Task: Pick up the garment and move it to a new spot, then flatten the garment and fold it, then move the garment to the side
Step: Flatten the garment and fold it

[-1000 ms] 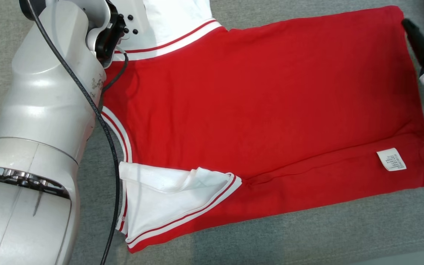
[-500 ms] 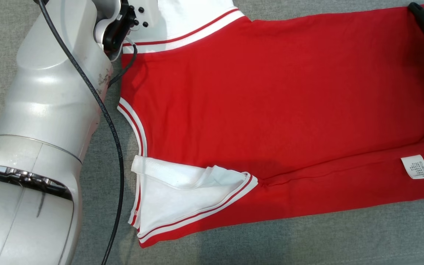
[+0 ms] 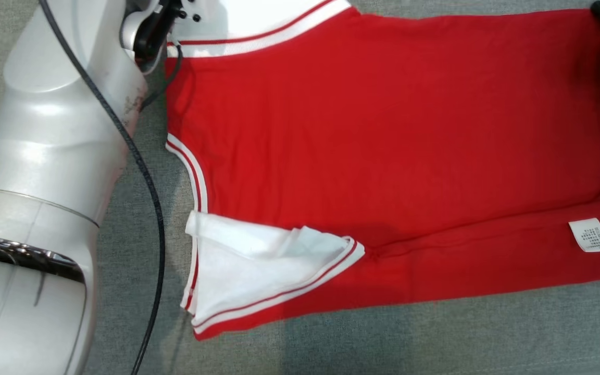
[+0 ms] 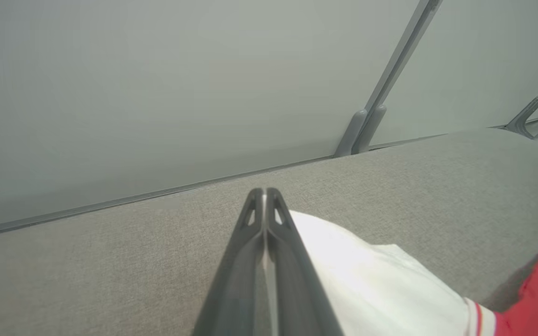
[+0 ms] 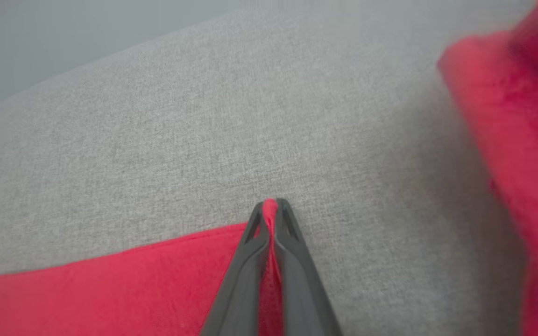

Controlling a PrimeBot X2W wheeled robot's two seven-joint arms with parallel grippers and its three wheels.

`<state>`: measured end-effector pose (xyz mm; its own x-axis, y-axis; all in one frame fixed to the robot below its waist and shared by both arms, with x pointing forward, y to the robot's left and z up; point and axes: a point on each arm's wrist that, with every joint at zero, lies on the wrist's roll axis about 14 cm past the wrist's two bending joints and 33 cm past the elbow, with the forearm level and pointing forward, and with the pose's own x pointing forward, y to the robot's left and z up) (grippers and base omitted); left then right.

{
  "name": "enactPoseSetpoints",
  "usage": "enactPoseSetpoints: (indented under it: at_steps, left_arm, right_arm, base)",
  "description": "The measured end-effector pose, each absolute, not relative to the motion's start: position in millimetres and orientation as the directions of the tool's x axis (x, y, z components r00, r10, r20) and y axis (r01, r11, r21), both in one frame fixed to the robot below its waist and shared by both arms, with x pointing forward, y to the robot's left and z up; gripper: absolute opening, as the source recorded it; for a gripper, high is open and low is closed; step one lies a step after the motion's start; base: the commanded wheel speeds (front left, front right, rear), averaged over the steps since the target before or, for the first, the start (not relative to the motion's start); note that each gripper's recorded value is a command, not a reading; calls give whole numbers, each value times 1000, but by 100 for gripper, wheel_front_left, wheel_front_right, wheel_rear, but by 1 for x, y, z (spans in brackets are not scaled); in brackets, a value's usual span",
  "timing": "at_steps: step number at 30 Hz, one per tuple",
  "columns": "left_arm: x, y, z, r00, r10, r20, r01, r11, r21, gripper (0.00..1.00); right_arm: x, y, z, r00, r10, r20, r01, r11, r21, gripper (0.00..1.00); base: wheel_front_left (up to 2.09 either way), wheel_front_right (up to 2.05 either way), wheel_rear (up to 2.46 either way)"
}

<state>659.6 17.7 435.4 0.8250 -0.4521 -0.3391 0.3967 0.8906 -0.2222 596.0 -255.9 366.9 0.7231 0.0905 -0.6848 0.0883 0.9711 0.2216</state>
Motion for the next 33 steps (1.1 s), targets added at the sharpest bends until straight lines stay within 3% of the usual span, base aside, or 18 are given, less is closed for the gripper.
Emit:
enactPoseSetpoints:
  at_steps: [7, 13, 22, 33]
  left_arm:
    - [671, 25, 482, 888, -439, -135, 413, 891, -187, 0]
    - [665, 27, 499, 894, -447, -39, 434, 883, -176, 0]
    - [633, 38, 497, 899, -438, -8, 421, 870, -255, 0]
    - [562, 53, 498, 911, -412, 29, 394, 847, -357, 0]
  right_arm:
    - [619, -269, 407, 875, 30, -483, 60, 984, 170, 0]
    - [632, -265, 440, 956, 33, -291, 8, 991, 137, 0]
    - [595, -270, 433, 964, 49, -262, -27, 996, 87, 0]
    - [549, -273, 453, 976, 63, -206, -44, 994, 96, 0]
  base:
    - [0, 0, 0]
    - [0, 0, 0]
    - [0, 0, 0]
    - [0, 0, 0]
